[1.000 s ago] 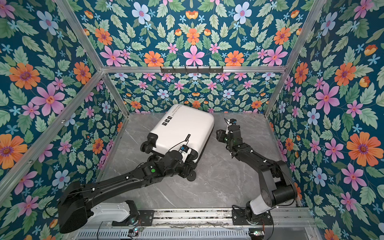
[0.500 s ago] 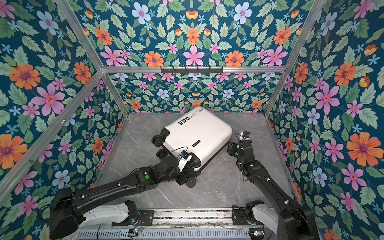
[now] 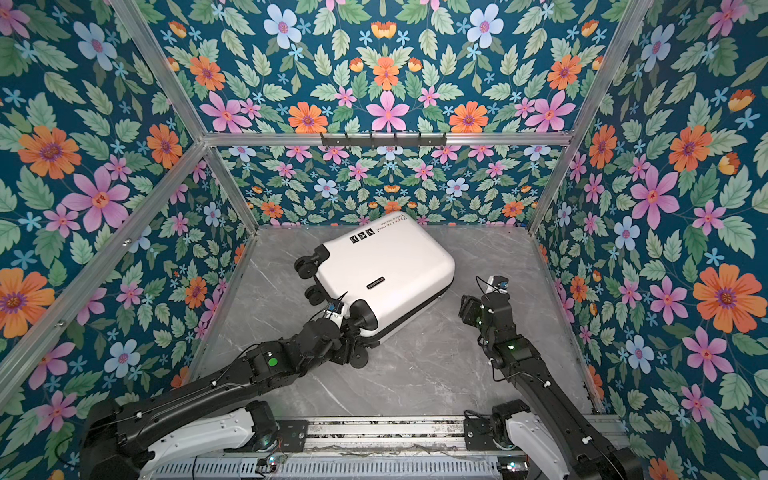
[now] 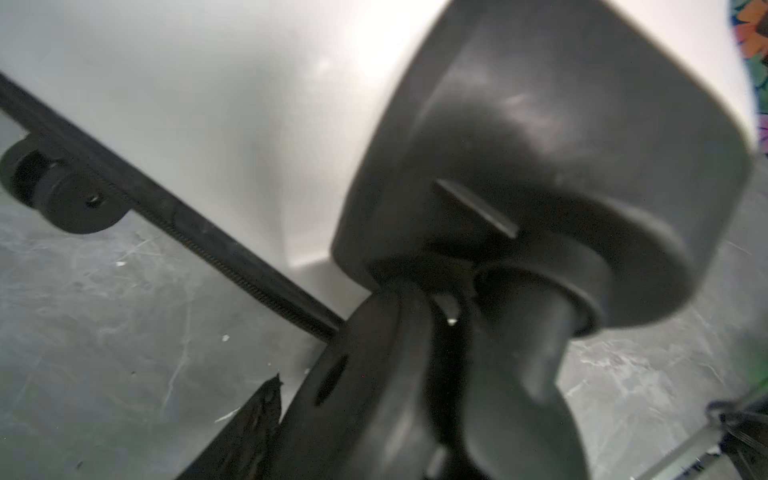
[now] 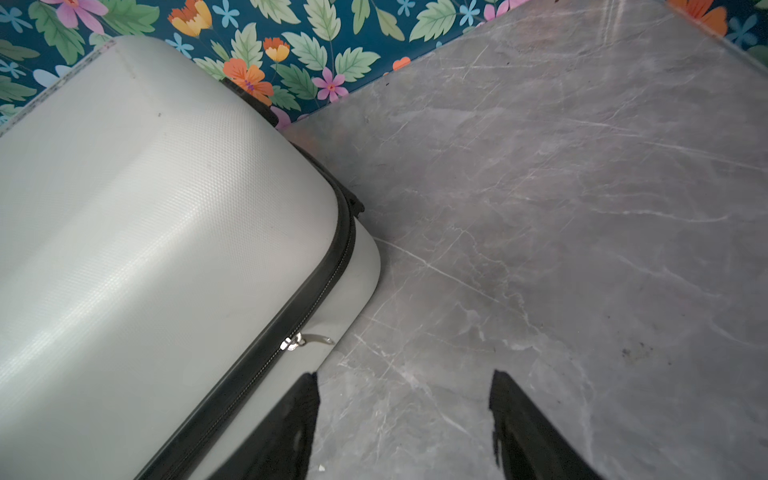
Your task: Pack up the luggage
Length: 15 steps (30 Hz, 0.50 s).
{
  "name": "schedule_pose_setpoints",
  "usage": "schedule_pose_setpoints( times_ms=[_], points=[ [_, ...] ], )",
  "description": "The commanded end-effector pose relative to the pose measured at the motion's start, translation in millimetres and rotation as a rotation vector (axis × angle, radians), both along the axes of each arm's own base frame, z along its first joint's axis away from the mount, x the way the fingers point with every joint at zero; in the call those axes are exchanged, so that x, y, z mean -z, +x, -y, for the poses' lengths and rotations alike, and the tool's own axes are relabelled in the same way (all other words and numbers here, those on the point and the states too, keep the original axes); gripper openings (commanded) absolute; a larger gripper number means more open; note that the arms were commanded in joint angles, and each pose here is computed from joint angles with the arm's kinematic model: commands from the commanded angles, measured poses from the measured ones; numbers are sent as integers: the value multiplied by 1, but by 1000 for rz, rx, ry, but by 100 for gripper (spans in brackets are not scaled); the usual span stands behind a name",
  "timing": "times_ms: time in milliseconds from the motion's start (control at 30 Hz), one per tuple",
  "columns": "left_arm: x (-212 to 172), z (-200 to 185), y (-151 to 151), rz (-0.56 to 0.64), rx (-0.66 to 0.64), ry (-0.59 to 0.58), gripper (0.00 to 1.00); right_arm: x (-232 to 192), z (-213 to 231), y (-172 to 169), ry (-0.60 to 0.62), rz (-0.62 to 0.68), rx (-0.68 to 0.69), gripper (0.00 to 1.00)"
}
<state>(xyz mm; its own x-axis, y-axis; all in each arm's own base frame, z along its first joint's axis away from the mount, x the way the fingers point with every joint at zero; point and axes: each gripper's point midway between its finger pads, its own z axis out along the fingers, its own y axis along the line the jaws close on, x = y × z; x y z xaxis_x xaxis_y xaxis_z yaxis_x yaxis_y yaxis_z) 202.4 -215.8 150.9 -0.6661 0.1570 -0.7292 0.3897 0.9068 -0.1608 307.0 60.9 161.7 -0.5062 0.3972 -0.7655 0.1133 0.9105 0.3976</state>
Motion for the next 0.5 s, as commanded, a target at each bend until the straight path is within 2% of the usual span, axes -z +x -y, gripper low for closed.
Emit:
schedule_pose_setpoints(
  times_ms=[0, 67, 200, 467],
  points=[
    [-1, -23, 10, 33, -122, 37, 73, 3, -9, -2, 45, -30, -32, 66],
    [-5, -31, 15, 45, -158, 33, 77, 4, -12, -3, 56, -41, -42, 66],
    [-16, -39, 27, 62, -200, -8, 79, 3, -16, -2, 72, -49, -59, 65],
    [-35, -22, 51, 61, -162, -102, 79, 10, -20, -3, 80, -81, -77, 65]
  ],
)
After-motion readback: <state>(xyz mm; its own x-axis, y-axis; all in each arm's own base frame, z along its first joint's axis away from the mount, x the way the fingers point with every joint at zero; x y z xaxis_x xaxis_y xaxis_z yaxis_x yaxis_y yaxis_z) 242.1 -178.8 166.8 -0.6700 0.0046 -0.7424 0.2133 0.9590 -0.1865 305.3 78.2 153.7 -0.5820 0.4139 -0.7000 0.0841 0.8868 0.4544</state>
